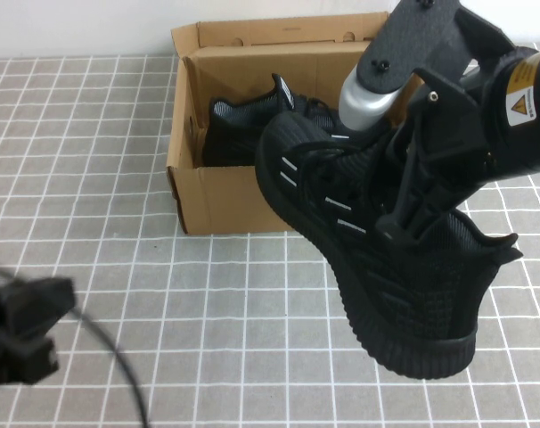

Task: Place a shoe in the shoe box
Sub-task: Hand over the shoe

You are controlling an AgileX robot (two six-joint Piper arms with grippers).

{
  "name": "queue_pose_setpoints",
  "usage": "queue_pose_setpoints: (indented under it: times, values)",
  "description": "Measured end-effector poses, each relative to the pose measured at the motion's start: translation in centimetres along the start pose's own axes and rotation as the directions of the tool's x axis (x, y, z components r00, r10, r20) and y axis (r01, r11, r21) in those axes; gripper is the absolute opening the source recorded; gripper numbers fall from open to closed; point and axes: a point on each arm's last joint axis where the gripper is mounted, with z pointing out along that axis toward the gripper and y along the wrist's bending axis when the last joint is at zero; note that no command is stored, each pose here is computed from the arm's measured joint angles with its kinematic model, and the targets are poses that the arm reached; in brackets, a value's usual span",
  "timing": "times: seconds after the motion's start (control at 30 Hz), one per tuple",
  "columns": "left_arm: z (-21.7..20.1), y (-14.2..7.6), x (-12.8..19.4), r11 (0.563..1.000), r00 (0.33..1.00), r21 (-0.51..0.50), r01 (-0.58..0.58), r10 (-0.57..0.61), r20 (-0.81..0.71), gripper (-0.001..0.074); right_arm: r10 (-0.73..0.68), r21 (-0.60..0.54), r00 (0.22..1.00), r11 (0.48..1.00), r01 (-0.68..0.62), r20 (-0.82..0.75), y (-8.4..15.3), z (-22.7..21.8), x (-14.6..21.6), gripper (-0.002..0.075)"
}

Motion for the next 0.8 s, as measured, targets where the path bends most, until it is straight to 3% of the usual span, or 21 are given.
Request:
queue_pose_setpoints:
  times: [0.17, 0.43, 0.63, 0.8]
  values:
    - [1.8, -0.8, -4.2, 0.976, 0.982, 0.144, -0.166, 0.177, -0.069, -0.0001, -0.002, -0.001, 1.0, 1.0, 0.002, -0.003, 0.0, 0.0, 0.0, -0.0008]
    - [5.5, -1.2, -9.6, 0.892, 0.931, 0.369, -0.262, 0.335, -0.147, -0.0001, -0.046, 0.001, 0.999, 0.999, 0.046, -0.008, 0.0, 0.0, 0.1, -0.0008]
    - [8.6, -0.6, -13.3, 0.834, 0.891, 0.462, -0.3, 0.418, -0.176, -0.0001, -0.19, -0.008, 0.981, 0.982, 0.19, -0.024, 0.0, 0.0, 0.2, -0.0008]
    - [10.9, 0.1, -16.1, 0.801, 0.868, 0.477, -0.361, 0.475, -0.142, -0.0001, -0.379, -0.021, 0.925, 0.925, 0.379, -0.034, 0.1, 0.0, 0.4, -0.0008]
